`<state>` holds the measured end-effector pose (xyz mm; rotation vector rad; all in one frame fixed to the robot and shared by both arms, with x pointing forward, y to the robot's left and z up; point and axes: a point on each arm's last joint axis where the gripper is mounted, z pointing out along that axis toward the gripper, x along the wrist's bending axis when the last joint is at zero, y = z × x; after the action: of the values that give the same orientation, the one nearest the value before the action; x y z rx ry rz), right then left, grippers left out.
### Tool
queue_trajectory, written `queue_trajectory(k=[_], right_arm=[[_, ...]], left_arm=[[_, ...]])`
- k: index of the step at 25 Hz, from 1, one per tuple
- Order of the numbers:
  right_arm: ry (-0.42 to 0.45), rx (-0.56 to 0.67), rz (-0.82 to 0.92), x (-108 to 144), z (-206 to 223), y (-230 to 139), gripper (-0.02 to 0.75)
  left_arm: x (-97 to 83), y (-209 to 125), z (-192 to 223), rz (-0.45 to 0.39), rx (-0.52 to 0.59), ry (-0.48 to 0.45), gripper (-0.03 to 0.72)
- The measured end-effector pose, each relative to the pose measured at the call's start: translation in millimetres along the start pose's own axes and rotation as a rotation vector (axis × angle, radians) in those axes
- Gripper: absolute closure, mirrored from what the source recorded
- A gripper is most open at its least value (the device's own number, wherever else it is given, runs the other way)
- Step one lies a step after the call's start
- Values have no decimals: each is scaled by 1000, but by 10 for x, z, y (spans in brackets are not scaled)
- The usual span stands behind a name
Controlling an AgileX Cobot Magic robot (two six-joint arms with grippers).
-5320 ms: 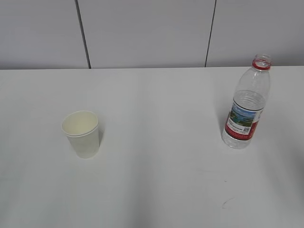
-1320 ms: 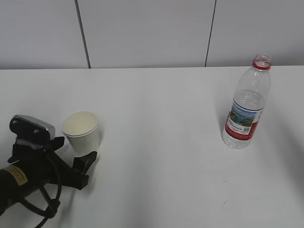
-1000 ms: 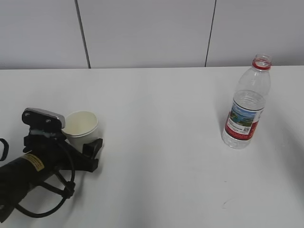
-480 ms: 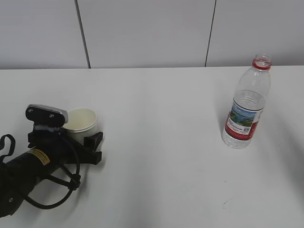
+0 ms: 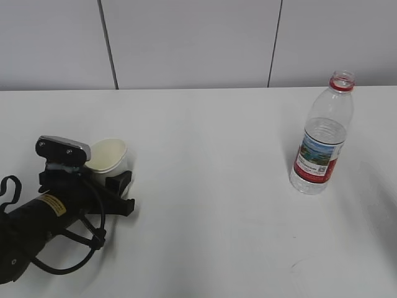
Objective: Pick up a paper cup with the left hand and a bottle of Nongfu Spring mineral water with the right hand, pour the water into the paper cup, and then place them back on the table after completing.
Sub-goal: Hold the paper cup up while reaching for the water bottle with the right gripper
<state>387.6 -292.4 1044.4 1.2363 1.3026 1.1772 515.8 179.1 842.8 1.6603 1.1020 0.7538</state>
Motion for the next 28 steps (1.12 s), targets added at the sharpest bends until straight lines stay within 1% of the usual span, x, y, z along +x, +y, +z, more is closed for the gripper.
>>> queue_trajectory(k=[3,10,13,15,18,21,24,26,28], right_arm=[[-3,40,-2,1,50,-139,169],[-7,103,21,6,272,-316,169],[15,99,45,32,378,-434,169],[42,70,61,60,425,-533,169],[70,75,64,91,514,-707,169],[78,98,73,105,614,-866,169],[83,84,82,114,705,-992,169],[87,103,85,121,748,-1097,169],[95,154,84,132,774,-1216,169]], left_arm=[[-10,0,0,5,0,-11,314],[-24,0,0,12,0,-26,316],[-30,-1,0,15,1,-33,318],[-35,-1,0,17,1,-38,318],[-38,-1,0,19,1,-42,318],[-38,-1,0,19,1,-42,318],[-39,-1,0,19,1,-43,318],[-40,-1,0,19,1,-43,318],[-40,0,0,19,0,-43,319]])
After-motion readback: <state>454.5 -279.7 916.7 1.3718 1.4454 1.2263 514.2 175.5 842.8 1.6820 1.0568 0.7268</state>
